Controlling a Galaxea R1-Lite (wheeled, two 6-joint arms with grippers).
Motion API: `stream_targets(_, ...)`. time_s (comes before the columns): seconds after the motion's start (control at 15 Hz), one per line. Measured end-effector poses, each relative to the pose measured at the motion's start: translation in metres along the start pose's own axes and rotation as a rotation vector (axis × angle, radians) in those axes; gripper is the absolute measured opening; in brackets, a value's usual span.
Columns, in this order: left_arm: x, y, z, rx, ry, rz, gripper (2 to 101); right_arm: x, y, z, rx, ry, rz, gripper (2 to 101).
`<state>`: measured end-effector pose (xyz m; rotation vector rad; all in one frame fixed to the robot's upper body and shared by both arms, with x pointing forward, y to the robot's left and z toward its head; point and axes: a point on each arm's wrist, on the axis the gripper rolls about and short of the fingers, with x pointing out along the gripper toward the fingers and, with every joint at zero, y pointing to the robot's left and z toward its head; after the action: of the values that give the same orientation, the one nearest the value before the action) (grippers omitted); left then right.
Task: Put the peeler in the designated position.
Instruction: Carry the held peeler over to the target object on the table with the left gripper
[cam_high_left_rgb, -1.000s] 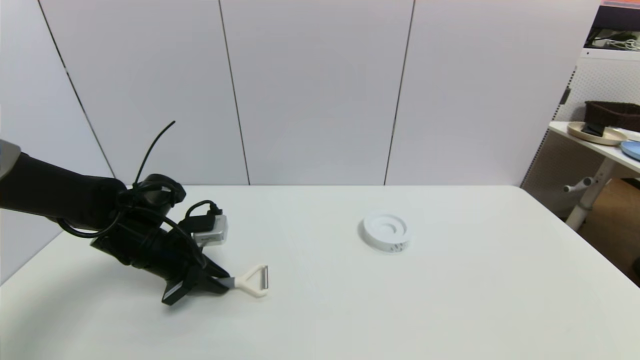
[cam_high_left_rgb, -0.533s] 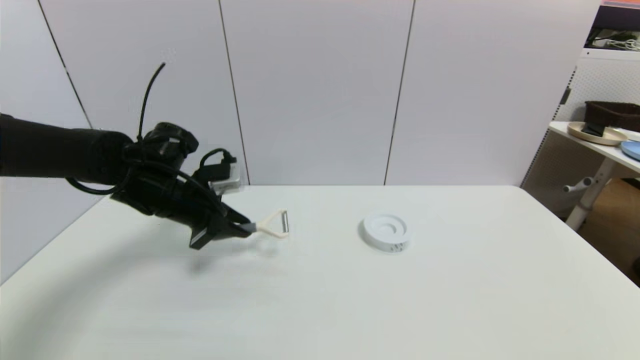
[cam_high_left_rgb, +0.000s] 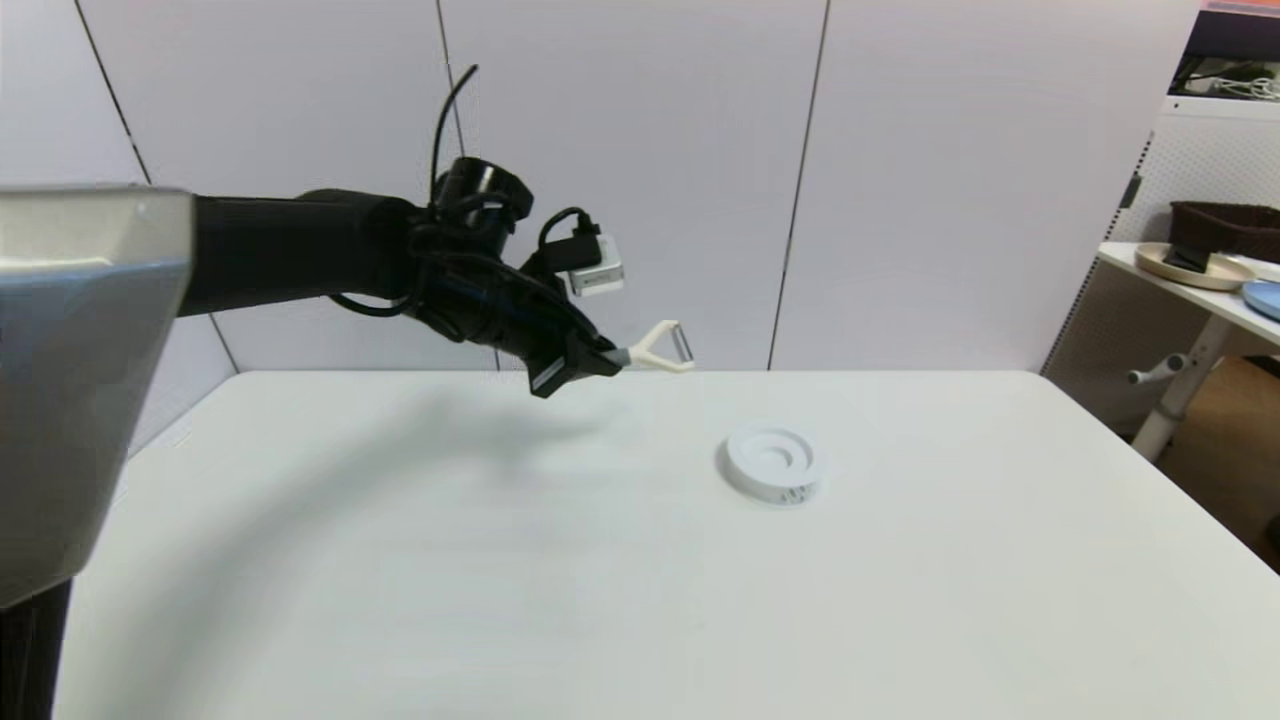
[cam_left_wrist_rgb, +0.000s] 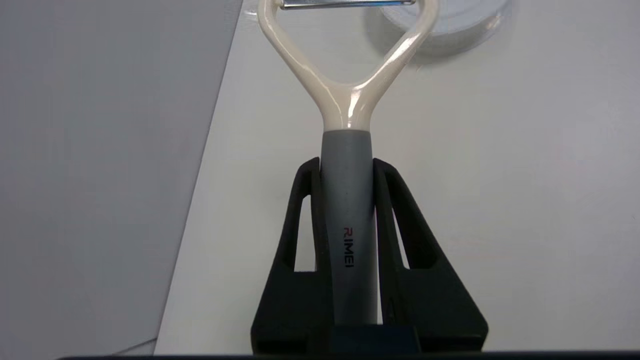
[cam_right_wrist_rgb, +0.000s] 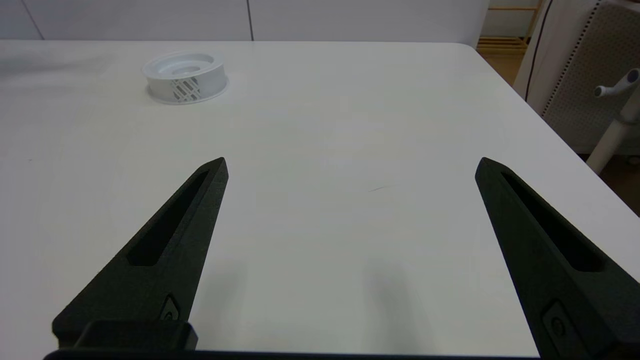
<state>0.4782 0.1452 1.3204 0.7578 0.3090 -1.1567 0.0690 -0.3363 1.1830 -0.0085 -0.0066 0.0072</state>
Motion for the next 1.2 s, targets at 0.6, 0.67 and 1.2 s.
stream_targets(0.6, 0.105, -0.006, 0.029, 0.01, -0.27, 0.172, 16.7, 0.0, 0.0, 0.0, 0.001, 0.0, -0.001, 98.0)
stream_targets(0.67, 0.112, -0.007, 0.03, 0.009, -0.304, 0.188, 16.7, 0.0, 0.0, 0.0, 0.001, 0.0, -0.002, 98.0)
stream_targets(1.2, 0.174, -0.034, 0.019, -0.04, -0.391, 0.158, 16.7, 0.0, 0.0, 0.0, 0.001, 0.0, -0.001, 98.0)
